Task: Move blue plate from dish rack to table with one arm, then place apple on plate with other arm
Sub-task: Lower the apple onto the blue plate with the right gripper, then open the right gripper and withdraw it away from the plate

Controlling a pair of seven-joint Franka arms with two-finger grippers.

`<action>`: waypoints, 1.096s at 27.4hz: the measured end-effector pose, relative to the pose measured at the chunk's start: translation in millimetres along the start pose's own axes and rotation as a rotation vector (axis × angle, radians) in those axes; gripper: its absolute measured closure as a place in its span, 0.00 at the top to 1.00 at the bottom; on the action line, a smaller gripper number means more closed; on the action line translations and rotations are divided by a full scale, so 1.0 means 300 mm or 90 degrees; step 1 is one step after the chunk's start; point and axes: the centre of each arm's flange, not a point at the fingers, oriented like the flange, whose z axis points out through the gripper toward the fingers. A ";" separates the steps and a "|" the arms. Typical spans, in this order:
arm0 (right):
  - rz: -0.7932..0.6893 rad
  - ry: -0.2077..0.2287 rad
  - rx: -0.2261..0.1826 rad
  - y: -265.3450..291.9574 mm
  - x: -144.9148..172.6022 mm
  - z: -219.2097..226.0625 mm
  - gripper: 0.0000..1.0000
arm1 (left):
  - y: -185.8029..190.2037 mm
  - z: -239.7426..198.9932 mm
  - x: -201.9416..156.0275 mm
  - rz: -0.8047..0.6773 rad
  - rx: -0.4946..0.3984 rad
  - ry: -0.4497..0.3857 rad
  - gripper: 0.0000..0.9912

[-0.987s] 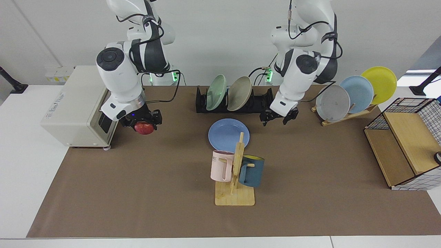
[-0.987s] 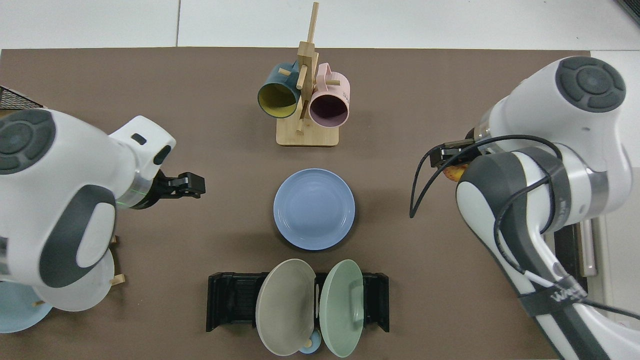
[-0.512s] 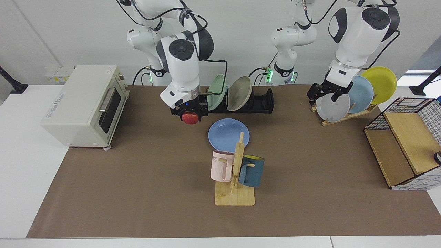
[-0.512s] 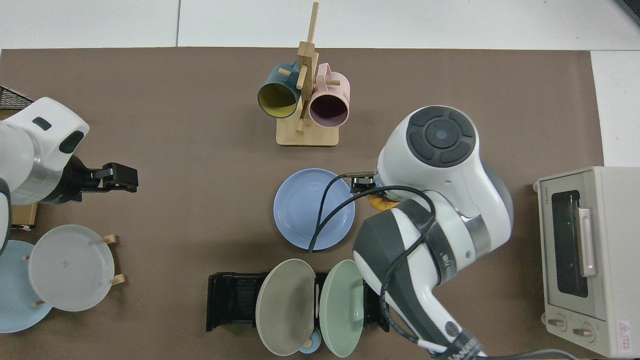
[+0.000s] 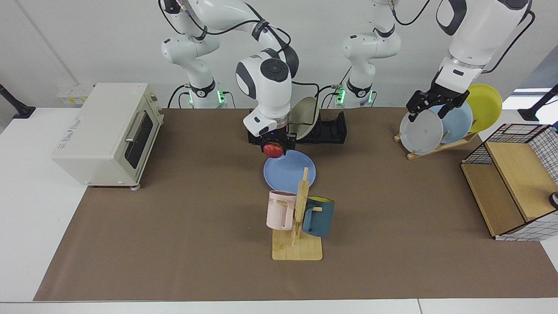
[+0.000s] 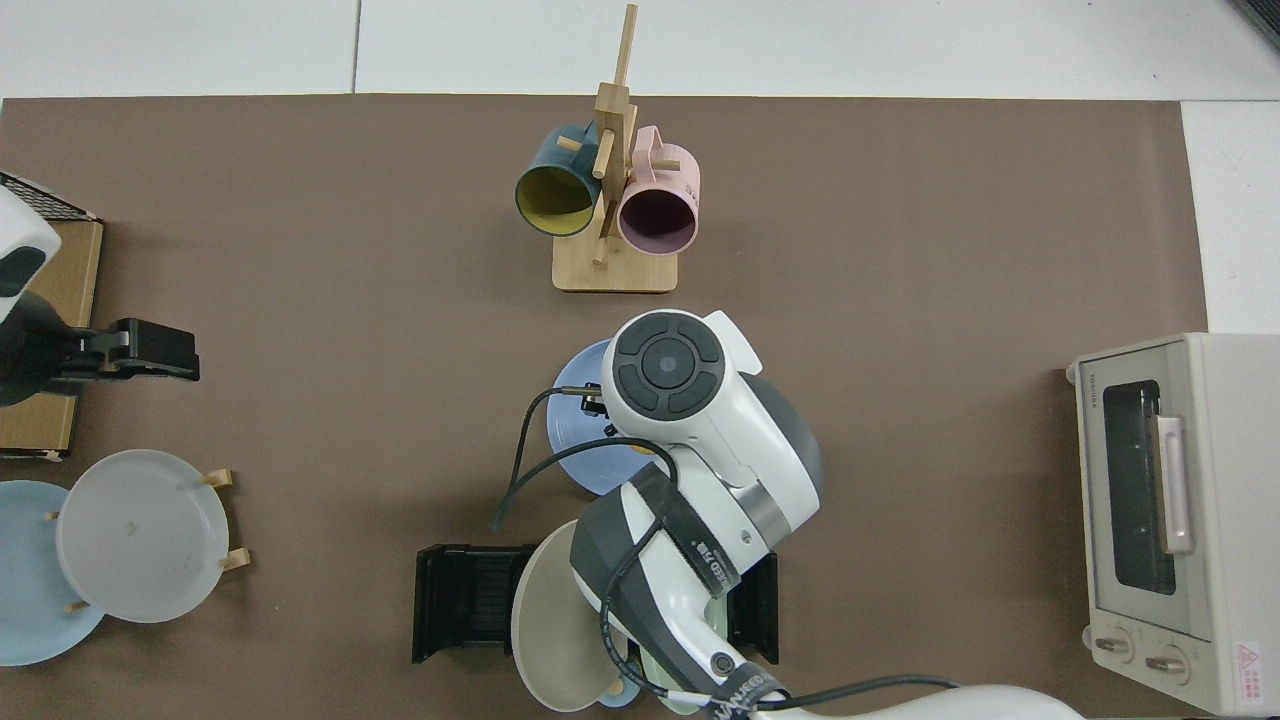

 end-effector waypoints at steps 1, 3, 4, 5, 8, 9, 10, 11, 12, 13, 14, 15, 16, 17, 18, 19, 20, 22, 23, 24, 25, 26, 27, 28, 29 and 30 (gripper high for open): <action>0.002 0.001 0.001 -0.011 -0.001 0.025 0.77 | 0.002 0.001 0.000 0.001 0.000 -0.001 1.00; 0.006 0.003 0.004 -0.026 0.005 0.068 0.77 | 0.003 0.002 -0.001 0.001 0.000 -0.002 1.00; 0.008 0.003 0.005 -0.029 0.009 0.086 0.77 | 0.004 0.002 -0.001 0.002 0.000 -0.003 1.00; 0.011 0.003 0.005 -0.031 0.013 0.101 0.77 | 0.004 0.003 -0.002 0.002 0.000 -0.004 1.00; 0.011 -0.001 0.001 -0.039 0.013 0.144 0.77 | 0.003 0.003 -0.003 0.001 0.000 -0.005 1.00; 0.009 -0.003 -0.002 -0.044 0.008 0.157 0.77 | 0.003 0.003 -0.003 0.001 0.000 -0.005 1.00; 0.006 -0.006 -0.005 -0.052 0.000 0.173 0.77 | 0.003 0.003 -0.002 0.001 0.000 -0.005 1.00; 0.004 -0.008 -0.007 -0.059 -0.006 0.186 0.77 | 0.003 0.003 -0.002 0.001 0.000 -0.005 1.00; 0.003 -0.008 -0.008 -0.066 -0.011 0.198 0.77 | 0.003 0.003 -0.003 0.001 0.000 -0.005 1.00; 0.002 -0.009 -0.008 -0.070 -0.015 0.208 0.77 | 0.004 0.003 -0.003 0.002 0.000 -0.005 1.00; 0.002 -0.010 -0.009 -0.074 -0.017 0.217 0.77 | 0.005 0.003 -0.003 0.002 0.000 -0.005 1.00; 0.002 -0.011 -0.010 -0.076 -0.019 0.226 0.77 | 0.007 0.003 -0.003 0.003 0.000 -0.005 1.00; 0.001 -0.012 -0.011 -0.077 -0.020 0.233 0.77 | 0.010 0.003 -0.003 0.004 0.001 -0.005 1.00; 0.001 -0.012 -0.012 -0.078 -0.020 0.238 0.77 | 0.012 0.003 -0.004 0.004 0.001 -0.005 1.00; 0.001 -0.013 -0.012 -0.078 -0.019 0.241 0.77 | 0.014 0.004 -0.004 0.005 0.001 -0.005 1.00; 0.002 -0.013 -0.013 -0.077 -0.018 0.243 0.77 | 0.015 0.004 -0.004 0.006 0.001 -0.005 1.00; 0.002 -0.013 -0.013 -0.076 -0.016 0.244 0.77 | 0.016 0.004 -0.004 0.006 0.001 -0.005 1.00; 0.005 -0.012 -0.013 -0.070 -0.010 0.245 0.77 | 0.018 0.004 -0.005 0.007 0.001 -0.006 1.00; 0.007 -0.011 -0.014 -0.067 -0.005 0.244 0.77 | 0.018 0.004 -0.005 0.007 0.001 -0.006 1.00; 0.008 -0.011 -0.014 -0.063 -0.001 0.244 0.77 | 0.018 0.004 -0.005 0.007 0.001 -0.006 1.00; 0.009 -0.011 -0.014 -0.060 0.003 0.243 0.83 | 0.018 0.004 -0.005 0.007 0.001 -0.006 1.00; 0.010 -0.010 -0.013 -0.059 0.006 0.242 0.87 | 0.018 0.004 -0.005 0.007 0.001 -0.006 1.00; 0.011 -0.009 -0.013 -0.057 0.009 0.240 0.89 | 0.018 0.004 -0.005 0.007 0.001 -0.006 1.00; 0.013 -0.008 -0.012 -0.056 0.014 0.235 0.98 | 0.018 0.004 -0.005 0.007 0.001 -0.006 1.00; 0.014 -0.006 -0.010 -0.055 0.020 0.229 1.00 | 0.018 0.004 -0.005 0.007 0.001 -0.006 1.00; 0.017 -0.004 -0.008 -0.051 0.029 0.219 1.00 | 0.018 0.004 -0.005 0.007 0.001 -0.006 1.00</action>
